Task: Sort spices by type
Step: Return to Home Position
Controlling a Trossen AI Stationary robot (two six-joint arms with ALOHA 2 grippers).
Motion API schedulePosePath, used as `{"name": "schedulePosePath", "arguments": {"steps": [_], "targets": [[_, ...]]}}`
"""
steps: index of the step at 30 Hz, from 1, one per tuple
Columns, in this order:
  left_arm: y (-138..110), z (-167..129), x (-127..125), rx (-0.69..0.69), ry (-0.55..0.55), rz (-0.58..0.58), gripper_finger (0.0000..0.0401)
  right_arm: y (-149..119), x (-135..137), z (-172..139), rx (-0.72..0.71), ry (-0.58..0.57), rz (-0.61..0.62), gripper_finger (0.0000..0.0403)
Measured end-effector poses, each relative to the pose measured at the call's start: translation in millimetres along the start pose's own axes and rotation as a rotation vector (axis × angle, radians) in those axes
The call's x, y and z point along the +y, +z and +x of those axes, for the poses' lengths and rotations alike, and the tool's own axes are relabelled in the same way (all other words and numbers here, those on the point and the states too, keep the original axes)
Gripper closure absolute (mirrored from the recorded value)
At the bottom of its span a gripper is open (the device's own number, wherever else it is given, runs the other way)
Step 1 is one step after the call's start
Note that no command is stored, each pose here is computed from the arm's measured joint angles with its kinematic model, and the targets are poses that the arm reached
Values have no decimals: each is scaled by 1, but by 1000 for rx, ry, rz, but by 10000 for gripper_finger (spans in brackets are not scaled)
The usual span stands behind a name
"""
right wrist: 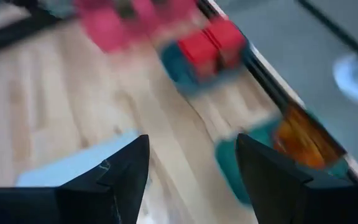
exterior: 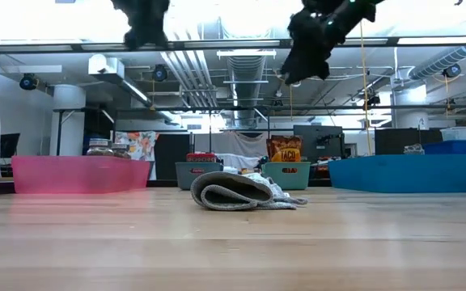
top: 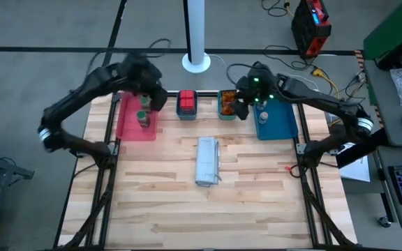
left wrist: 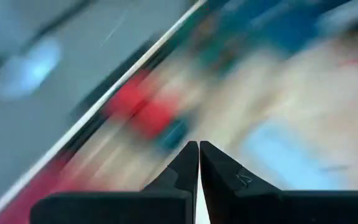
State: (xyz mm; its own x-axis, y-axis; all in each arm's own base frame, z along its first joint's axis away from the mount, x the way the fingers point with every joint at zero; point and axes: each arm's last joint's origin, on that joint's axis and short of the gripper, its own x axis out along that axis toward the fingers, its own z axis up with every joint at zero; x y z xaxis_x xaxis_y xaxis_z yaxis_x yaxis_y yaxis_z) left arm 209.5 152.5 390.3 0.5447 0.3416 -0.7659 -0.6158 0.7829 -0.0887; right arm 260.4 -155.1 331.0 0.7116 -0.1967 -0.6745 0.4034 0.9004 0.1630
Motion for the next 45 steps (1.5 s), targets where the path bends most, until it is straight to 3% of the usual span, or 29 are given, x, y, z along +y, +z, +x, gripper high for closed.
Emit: {"name": "schedulePosePath", "arguments": {"steps": [2,4,8,10,12,13,16,21,25,28,31,35,38,42,45], "targets": [[-3,-20,-15,-186,-199,83,401,-6,3,-6,-96,59,-71,183],[-10,-36,-25,-346,-329,122,401,-13,5,-16,-187,73,-108,190],[-25,-66,-31,-590,-401,146,401,-26,9,-38,-288,81,-9,203],[-32,-78,-32,-641,-456,53,401,-31,12,-50,-317,92,28,207],[-38,-85,-33,-688,-517,-31,401,-36,19,-61,-391,152,-77,208],[-42,-86,-33,-716,-535,-17,401,-41,23,-66,-418,202,-144,208],[-60,-76,-36,-748,-649,95,401,-62,27,-75,-512,262,-215,206],[-99,-34,-32,-823,-769,34,401,-101,26,-87,-673,233,-194,210],[-126,-15,-30,-1031,-912,118,401,-130,33,-95,-755,361,-429,211],[-148,-11,-28,-1184,-1033,206,401,-159,35,-111,-852,353,-560,208],[-170,-1,-23,-1215,-1061,195,401,-178,34,-109,-872,357,-552,207],[-193,18,-18,-1172,-1030,141,401,-201,32,-104,-894,369,-530,211],[-207,21,-15,-1225,-1012,144,401,-216,30,-101,-936,367,-543,213],[-227,16,-9,-1311,-1076,143,401,-229,29,-96,-975,385,-534,212],[-230,8,-8,-1276,-1148,167,401,-233,28,-87,-923,431,-531,209]]}}
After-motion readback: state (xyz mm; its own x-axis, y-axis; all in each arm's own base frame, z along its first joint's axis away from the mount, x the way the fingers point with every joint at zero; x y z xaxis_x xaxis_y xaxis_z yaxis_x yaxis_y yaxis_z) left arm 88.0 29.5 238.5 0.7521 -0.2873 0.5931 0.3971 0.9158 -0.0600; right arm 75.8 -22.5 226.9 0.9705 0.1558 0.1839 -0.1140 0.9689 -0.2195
